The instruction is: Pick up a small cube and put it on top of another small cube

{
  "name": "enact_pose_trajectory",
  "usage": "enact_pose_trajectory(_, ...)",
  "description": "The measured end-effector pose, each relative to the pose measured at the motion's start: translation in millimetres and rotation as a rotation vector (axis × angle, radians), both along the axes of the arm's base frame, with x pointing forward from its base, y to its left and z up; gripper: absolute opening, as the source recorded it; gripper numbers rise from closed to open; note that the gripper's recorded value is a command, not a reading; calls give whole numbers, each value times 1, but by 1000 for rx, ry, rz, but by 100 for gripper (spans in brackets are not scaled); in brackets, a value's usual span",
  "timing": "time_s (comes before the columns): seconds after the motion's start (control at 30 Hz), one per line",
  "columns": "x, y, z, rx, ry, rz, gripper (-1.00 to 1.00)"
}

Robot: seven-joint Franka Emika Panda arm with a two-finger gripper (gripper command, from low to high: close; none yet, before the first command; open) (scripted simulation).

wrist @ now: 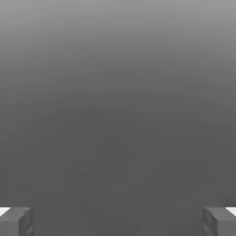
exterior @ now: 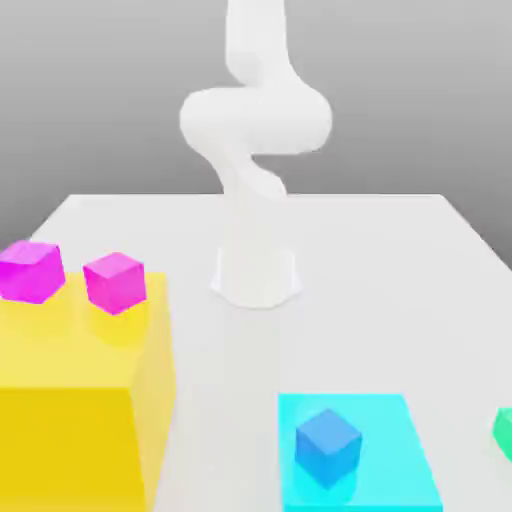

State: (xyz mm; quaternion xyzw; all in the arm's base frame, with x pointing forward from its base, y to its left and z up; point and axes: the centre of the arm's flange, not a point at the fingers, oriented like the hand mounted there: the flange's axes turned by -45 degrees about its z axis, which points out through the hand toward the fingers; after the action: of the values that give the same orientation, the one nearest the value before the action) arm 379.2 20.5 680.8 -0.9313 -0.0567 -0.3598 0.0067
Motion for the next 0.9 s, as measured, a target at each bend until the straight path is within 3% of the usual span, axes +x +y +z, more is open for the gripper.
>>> enact_pose_trajectory(0.2,63,66,-85,-109,138,300,0)
enact_pose_trajectory(0.43,96,156,-198,-244,275,647,0)
enact_pose_trajectory(0.6,90,227,-286,-352,361,910,0)
enact_pose_trajectory(0.9,37,312,-449,-556,503,1353,0)
